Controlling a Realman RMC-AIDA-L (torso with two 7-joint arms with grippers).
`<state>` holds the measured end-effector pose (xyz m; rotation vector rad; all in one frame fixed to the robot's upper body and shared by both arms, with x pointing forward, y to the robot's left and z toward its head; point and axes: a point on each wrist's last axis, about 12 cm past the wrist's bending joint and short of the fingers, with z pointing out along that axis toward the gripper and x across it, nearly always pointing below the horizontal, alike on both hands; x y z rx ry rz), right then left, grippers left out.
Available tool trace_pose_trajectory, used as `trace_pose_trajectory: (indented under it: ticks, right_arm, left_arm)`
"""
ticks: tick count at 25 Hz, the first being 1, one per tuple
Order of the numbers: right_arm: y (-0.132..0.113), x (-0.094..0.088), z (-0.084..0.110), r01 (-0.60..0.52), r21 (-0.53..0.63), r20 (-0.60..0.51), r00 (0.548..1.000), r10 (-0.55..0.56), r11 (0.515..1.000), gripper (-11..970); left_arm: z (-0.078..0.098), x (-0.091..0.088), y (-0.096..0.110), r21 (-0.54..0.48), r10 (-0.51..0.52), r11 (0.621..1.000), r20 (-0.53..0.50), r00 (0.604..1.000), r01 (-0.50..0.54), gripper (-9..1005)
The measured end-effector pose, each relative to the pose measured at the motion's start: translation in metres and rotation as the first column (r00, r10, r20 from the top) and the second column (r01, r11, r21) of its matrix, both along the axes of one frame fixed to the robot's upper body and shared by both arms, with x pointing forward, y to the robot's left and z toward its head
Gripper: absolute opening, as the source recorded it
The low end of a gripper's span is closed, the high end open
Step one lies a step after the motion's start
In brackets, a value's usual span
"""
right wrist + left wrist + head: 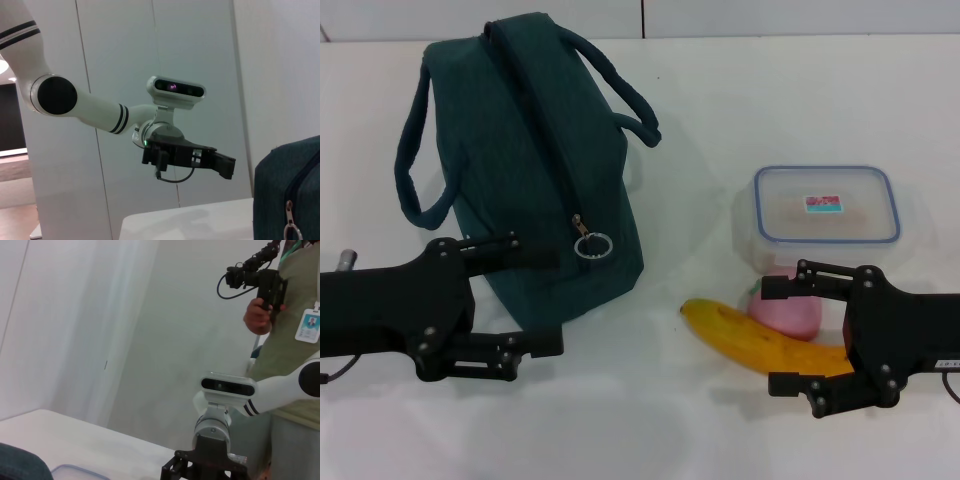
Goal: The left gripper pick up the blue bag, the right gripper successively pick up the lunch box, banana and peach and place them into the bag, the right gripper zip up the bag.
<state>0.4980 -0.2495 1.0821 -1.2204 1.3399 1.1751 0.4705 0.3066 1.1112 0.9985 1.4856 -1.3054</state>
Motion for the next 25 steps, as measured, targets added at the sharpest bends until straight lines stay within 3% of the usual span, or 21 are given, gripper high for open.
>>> trace_pose_trajectory:
  ticks: [15,19,21,25]
  right_arm:
    - [-0.001,0.0,0.001,0.0,0.005,0.0,1.0,0.0,1.0,885]
    - [-0.001,0.0,0.001,0.002,0.005,-0.001,1.0,-0.002,1.0,885]
    - [-0.002,-0.001,0.0,0.007,0.006,-0.004,1.0,-0.007,1.0,885]
    - [-0.004,-0.004,-0.002,0.02,0.01,-0.009,1.0,-0.02,1.0,885]
  left_arm:
    - [0.002,0.001,0.001,-0.026,0.022,0.999,0.011,1.0,-0.021,887]
    - [0.014,0.011,0.017,-0.084,0.147,0.986,0.014,0.989,-0.145,887]
    - [0.022,0.023,0.027,-0.094,0.234,0.967,-0.033,0.972,-0.236,887]
    - [0.035,0.054,0.041,-0.006,0.374,0.926,-0.132,0.918,-0.379,887]
